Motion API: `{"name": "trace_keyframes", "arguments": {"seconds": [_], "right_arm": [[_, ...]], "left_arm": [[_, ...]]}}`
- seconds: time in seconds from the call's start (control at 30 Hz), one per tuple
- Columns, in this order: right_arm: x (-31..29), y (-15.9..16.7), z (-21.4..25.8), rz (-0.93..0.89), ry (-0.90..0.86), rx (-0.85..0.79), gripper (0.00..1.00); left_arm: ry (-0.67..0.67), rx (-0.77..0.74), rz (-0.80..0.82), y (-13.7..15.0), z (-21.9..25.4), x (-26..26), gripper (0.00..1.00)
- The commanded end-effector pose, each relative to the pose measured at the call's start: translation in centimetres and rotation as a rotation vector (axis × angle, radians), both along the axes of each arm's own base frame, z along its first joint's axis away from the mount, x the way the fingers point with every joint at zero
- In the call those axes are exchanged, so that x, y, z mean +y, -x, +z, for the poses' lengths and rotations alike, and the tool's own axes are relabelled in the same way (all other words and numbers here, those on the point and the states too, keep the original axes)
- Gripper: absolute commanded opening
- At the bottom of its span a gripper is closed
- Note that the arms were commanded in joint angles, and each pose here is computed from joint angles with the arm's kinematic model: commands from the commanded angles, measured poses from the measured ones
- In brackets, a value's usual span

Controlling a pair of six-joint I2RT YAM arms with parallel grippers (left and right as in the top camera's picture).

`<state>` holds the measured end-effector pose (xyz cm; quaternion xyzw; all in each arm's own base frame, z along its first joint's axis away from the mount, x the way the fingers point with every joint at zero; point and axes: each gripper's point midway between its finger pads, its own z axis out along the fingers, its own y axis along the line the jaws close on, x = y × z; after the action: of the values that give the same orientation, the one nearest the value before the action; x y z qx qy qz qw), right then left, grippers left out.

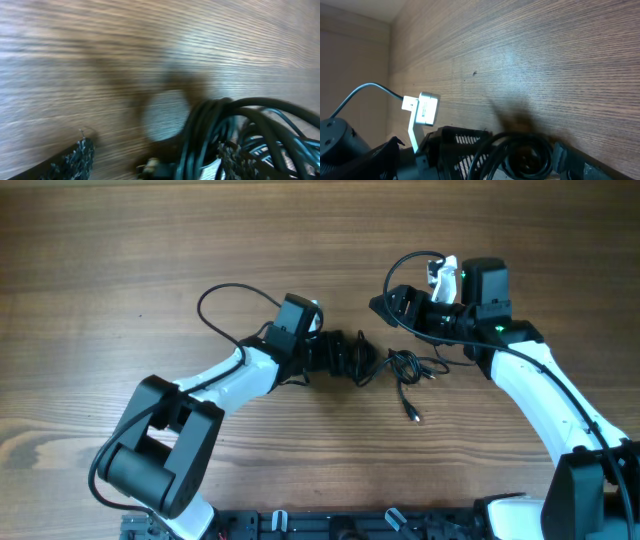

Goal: Untangle cables

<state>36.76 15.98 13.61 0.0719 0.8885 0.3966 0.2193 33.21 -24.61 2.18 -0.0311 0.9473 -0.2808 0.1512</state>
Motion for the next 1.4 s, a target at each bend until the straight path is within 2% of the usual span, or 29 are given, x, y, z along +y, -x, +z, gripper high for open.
{"name": "trace_keyframes", "arguments": {"seconds": [0.0,0.1,0.2,0.37,0.5,0.53,0.6,0.63,0.73,0.8,0.93,0.97,1.17,1.27,1.37], "right_arm": [[-0.2,-0.1,-0.2,0.005,0.023,-0.013,1.00],[-0.2,0.0,-0.2,0.009,0.026,-0.013,1.00],[-0.3,0.0,-0.3,0.015,0.036,-0.019,1.00],[-0.3,0.2,-0.5,0.016,0.037,-0.007,1.00],[-0.3,0.5,-0.7,0.017,0.041,0.007,1.00],[-0.3,0.5,-0.7,0.019,0.042,0.007,1.00],[-0.3,0.5,-0.7,0.027,0.048,-0.002,1.00],[-0.3,0.6,-0.8,0.032,0.051,-0.003,1.00],[-0.3,0.6,-0.7,0.040,0.050,-0.005,1.00],[0.7,1.1,0.0,0.141,0.032,-0.072,1.00],[0.5,1.9,-1.3,0.143,0.081,-0.028,0.99],[1.3,2.4,-1.5,0.211,0.110,-0.069,0.99],[3.6,4.0,-2.3,0.463,0.159,-0.223,0.99],[4.7,5.5,-1.8,0.582,0.111,-0.284,0.99],[5.5,7.2,-4.0,0.662,0.166,-0.304,0.95]], "left_arm": [[0.009,-0.073,-0.128,0.4,0.3,-1.7,0.81],[-0.026,-0.137,-0.252,1.1,0.2,-2.4,0.78],[-0.069,-0.104,-0.303,2.3,-0.8,-1.8,0.76],[-0.174,-0.098,-0.270,1.6,-3.3,-0.3,0.62],[-0.212,-0.131,-0.238,0.4,-4.3,0.1,0.40],[-0.209,-0.138,-0.237,0.3,-4.2,0.0,0.38],[-0.193,-0.147,-0.207,-0.2,-3.9,-0.2,0.17],[-0.194,-0.139,-0.179,-0.4,-3.9,0.0,0.04],[-0.176,-0.117,-0.061,-1.4,-2.0,1.9,0.04],[-0.165,-0.149,-0.012,-1.8,2.0,4.0,0.04],[-0.108,-0.317,0.034,-1.3,11.4,6.4,0.04],[-0.088,-0.356,0.037,-1.0,13.2,6.4,0.04],[-0.039,-0.410,0.042,-0.3,15.9,6.4,0.04],[-0.035,-0.393,0.053,-0.2,15.8,6.5,0.04],[0.028,-0.354,0.065,0.2,16.0,5.8,0.04]]}}
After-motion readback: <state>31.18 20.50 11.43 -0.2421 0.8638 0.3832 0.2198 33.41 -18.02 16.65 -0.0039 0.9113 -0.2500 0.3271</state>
